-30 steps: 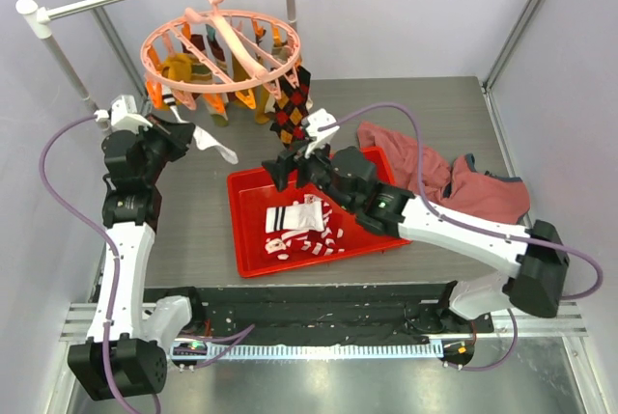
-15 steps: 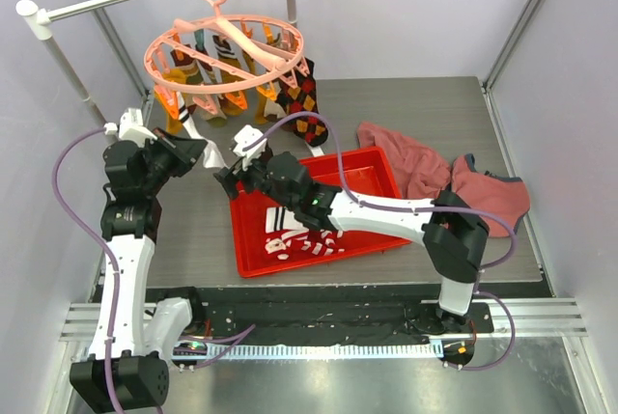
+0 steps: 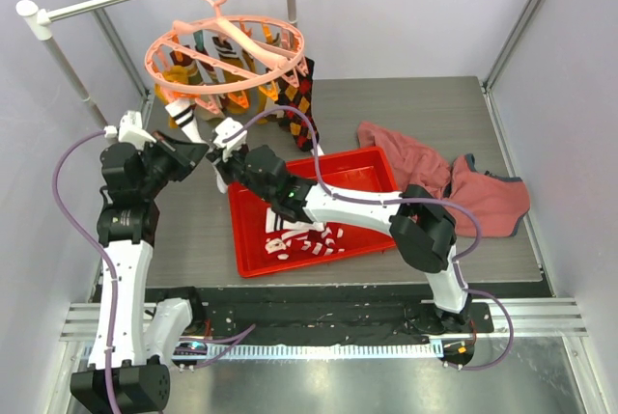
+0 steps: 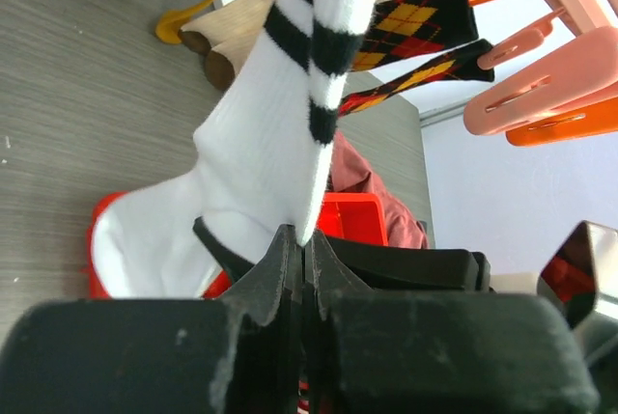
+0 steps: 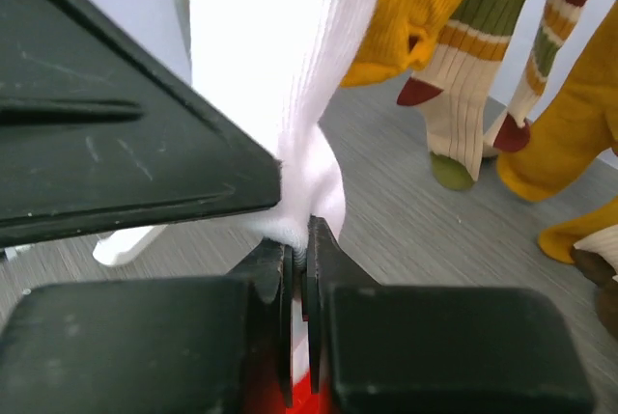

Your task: Remove the socks clipped to the hanger

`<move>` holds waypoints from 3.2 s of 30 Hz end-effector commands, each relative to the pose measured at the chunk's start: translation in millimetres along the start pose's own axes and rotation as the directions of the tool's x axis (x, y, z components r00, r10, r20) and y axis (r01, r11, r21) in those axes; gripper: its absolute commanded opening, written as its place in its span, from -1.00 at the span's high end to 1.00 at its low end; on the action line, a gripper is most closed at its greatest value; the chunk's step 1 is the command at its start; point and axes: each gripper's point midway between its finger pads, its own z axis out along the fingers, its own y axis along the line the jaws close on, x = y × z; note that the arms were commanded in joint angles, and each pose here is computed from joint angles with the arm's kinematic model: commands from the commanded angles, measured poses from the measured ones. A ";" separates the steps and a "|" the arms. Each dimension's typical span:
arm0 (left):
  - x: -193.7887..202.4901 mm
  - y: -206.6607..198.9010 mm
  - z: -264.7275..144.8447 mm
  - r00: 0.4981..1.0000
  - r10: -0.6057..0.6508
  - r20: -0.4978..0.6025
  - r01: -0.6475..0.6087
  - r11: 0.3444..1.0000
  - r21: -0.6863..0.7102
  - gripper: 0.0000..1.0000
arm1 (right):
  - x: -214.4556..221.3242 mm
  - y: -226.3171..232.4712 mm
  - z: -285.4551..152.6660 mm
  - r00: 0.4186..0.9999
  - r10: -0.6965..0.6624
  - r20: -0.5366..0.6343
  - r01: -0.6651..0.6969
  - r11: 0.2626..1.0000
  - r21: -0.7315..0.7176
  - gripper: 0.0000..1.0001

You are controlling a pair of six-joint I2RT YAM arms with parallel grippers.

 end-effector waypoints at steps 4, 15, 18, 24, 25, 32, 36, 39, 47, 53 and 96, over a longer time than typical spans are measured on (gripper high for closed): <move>-47.7 -8.7 -23.2 0.984 0.104 0.148 -0.083 0.987 -0.140 0.22 | -50.3 -9.5 -9.0 0.984 0.081 0.160 -0.088 0.995 0.041 0.98; -120.0 -35.2 -19.1 0.944 0.155 0.292 -0.144 0.988 -0.060 -0.18 | -55.7 -13.7 -9.1 0.968 0.184 0.169 -0.184 0.983 -0.016 0.98; -134.8 -35.3 -18.3 0.944 0.099 0.316 -0.109 0.994 0.013 -0.19 | -54.3 -14.8 -9.2 0.964 0.207 0.168 -0.204 0.978 -0.035 0.98; -152.7 -36.2 -8.1 0.936 0.112 0.333 -0.155 0.982 0.108 -0.21 | -54.5 -8.3 -9.4 0.958 0.241 0.156 -0.228 0.969 -0.094 0.98; -154.9 -37.0 -6.5 0.932 0.121 0.340 -0.171 0.978 0.119 -0.21 | -53.4 -7.7 -9.6 0.958 0.243 0.154 -0.230 0.968 -0.101 0.98; -154.6 -39.0 12.0 0.935 0.144 0.323 -0.226 0.945 0.235 -0.20 | -55.3 -5.6 -9.2 0.956 0.251 0.153 -0.235 0.965 -0.116 0.98; -152.6 -29.9 18.6 0.938 0.141 0.318 -0.220 0.949 0.228 -0.15 | -58.1 -7.1 -9.0 0.955 0.252 0.158 -0.237 0.965 -0.113 0.98; -151.0 -28.5 19.7 0.935 0.147 0.321 -0.230 0.944 0.235 -0.08 | -60.3 -7.8 -8.4 0.955 0.251 0.158 -0.235 0.966 -0.112 0.98; -141.9 -23.5 16.3 0.937 0.162 0.310 -0.235 0.948 0.215 -0.06 | -62.3 -8.1 -8.0 0.954 0.253 0.158 -0.237 0.965 -0.114 0.98; -135.7 -20.6 11.6 0.939 0.144 0.311 -0.213 0.956 0.203 -0.07 | -57.3 -5.9 -7.4 0.951 0.273 0.148 -0.256 0.959 -0.122 0.98; -151.1 -24.0 42.0 0.958 0.060 0.280 -0.164 0.917 0.365 0.76 | -63.4 2.6 -6.9 0.943 0.301 0.143 -0.277 0.946 -0.168 0.98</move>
